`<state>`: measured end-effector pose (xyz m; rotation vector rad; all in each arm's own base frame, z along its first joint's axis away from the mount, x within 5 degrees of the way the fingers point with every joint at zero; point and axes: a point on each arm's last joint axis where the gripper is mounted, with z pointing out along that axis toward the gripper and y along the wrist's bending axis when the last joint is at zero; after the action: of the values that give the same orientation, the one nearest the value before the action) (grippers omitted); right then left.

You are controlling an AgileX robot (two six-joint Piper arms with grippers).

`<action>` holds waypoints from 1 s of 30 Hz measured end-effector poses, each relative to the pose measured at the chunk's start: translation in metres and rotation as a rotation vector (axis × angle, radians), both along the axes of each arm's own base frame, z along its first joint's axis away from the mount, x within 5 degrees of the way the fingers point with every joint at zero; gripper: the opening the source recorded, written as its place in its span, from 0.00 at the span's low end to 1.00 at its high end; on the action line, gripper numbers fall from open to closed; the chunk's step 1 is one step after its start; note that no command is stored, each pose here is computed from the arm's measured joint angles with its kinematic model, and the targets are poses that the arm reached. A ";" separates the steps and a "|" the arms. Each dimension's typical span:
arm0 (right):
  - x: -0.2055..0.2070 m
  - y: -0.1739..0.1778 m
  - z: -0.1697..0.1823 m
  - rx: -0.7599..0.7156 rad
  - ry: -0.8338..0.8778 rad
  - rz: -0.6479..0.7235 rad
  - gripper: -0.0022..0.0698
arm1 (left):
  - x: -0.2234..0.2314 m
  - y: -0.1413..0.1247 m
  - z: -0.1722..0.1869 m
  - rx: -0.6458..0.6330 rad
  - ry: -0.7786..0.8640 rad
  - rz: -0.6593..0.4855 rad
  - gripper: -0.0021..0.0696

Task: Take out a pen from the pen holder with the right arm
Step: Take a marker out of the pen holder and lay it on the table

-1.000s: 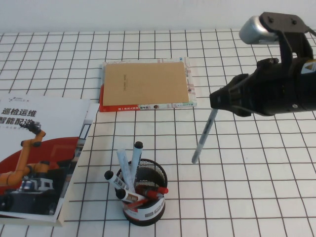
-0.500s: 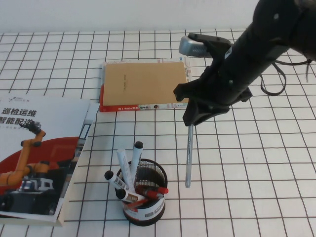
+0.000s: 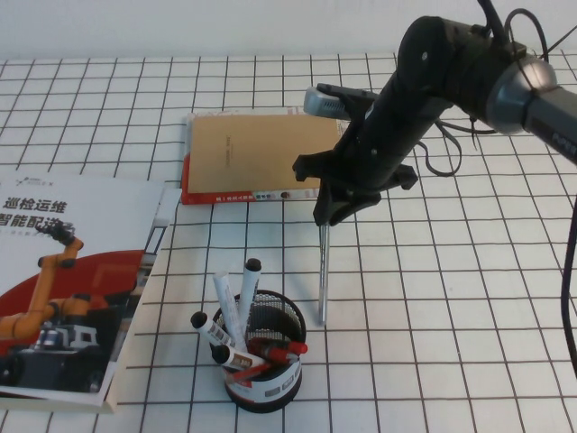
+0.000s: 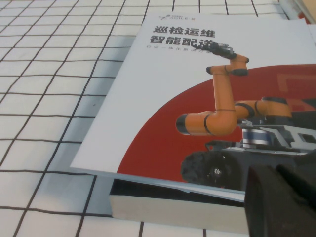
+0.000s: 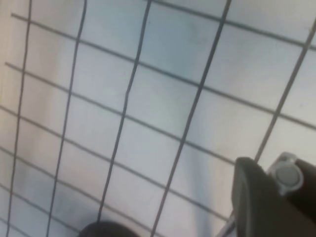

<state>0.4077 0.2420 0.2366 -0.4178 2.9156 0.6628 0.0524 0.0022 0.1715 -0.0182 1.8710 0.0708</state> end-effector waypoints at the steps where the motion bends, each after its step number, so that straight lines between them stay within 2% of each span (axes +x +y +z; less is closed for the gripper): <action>1: 0.003 0.001 -0.005 0.001 0.007 -0.002 0.13 | 0.000 0.000 0.000 0.000 0.000 0.000 0.03; 11: 0.028 0.007 -0.042 0.016 0.029 -0.056 0.13 | 0.000 0.000 0.000 0.000 0.000 0.000 0.03; 17: 0.035 0.006 -0.049 0.024 0.004 -0.079 0.14 | 0.000 0.000 0.000 0.000 0.000 0.000 0.03; 19: 0.036 0.006 -0.050 0.021 -0.015 -0.085 0.19 | 0.000 0.000 0.000 0.000 0.000 0.000 0.02; 25: 0.038 0.005 -0.051 0.018 -0.028 -0.088 0.45 | 0.000 0.000 0.000 0.000 0.000 0.000 0.03; 30: 0.038 0.004 -0.048 0.012 -0.038 -0.086 0.48 | 0.000 0.000 0.000 0.000 0.000 0.000 0.03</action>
<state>0.4458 0.2461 0.1887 -0.2980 2.8740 0.6526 0.0524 0.0022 0.1715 -0.0182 1.8710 0.0708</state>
